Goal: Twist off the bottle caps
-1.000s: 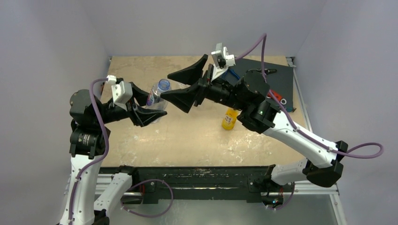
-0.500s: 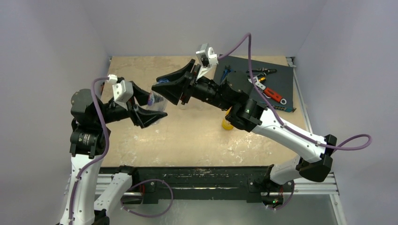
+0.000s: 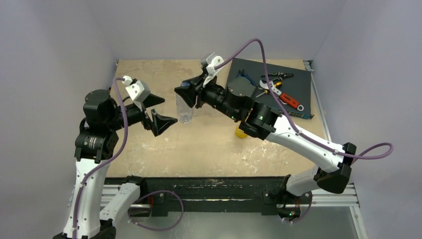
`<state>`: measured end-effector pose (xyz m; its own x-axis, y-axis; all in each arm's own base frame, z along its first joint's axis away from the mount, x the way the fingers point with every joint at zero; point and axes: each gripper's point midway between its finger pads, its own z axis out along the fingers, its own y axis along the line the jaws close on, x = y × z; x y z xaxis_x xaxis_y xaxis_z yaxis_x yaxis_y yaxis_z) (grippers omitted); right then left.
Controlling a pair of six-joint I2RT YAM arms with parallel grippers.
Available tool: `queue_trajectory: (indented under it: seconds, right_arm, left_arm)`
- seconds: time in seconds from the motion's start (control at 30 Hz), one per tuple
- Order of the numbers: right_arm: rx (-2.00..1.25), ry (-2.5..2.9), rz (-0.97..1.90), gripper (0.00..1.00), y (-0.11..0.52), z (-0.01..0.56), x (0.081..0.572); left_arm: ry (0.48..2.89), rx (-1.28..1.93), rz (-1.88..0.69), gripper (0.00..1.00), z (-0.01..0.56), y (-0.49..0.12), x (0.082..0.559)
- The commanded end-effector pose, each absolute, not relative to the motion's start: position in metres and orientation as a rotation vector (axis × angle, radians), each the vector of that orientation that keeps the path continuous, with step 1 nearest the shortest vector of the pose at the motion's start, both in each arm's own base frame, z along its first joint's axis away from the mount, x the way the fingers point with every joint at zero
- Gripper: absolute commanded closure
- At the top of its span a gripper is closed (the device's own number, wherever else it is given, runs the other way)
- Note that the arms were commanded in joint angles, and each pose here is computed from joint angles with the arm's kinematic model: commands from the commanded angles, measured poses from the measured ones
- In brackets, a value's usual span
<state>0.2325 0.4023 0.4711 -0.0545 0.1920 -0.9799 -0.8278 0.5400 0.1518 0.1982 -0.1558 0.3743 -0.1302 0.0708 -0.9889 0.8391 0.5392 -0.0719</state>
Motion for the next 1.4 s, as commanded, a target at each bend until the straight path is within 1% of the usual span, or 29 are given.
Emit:
queue_trajectory:
  seconds: [0.0, 0.33, 0.37, 0.47, 0.6, 0.93, 1.17, 1.37]
  right_arm:
    - [-0.558, 1.479, 0.733, 0.84, 0.383, 0.421, 0.261]
    - [-0.424, 1.570, 0.580, 0.85, 0.376, 0.322, 0.291]
    - [-0.377, 1.575, 0.549, 0.86, 0.370, 0.315, 0.298]
    - [-0.257, 1.594, 0.453, 0.93, 0.357, 0.290, 0.314]
    - [-0.179, 1.579, 0.420, 0.92, 0.356, 0.266, 0.325]
    - [-0.090, 1.563, 0.355, 0.93, 0.362, 0.234, 0.345]
    - [-0.061, 1.534, 0.300, 0.92, 0.343, 0.211, 0.344]
    - [-0.097, 1.551, 0.290, 0.89, 0.341, 0.194, 0.337]
  left_arm:
    - [1.642, 0.761, -0.715, 0.00, 0.369, -0.145, 0.212]
    - [1.638, 0.672, -0.618, 0.00, 0.377, -0.132, 0.218]
    - [1.635, 0.671, -0.613, 0.00, 0.377, -0.132, 0.218]
    - [1.636, 0.675, -0.608, 0.00, 0.376, -0.131, 0.216]
    - [1.633, 0.684, -0.616, 0.00, 0.373, -0.132, 0.213]
    - [1.622, 0.720, -0.609, 0.00, 0.373, -0.133, 0.207]
    - [1.609, 0.733, -0.614, 0.00, 0.374, -0.134, 0.206]
    - [1.600, 0.740, -0.614, 0.00, 0.375, -0.135, 0.206]
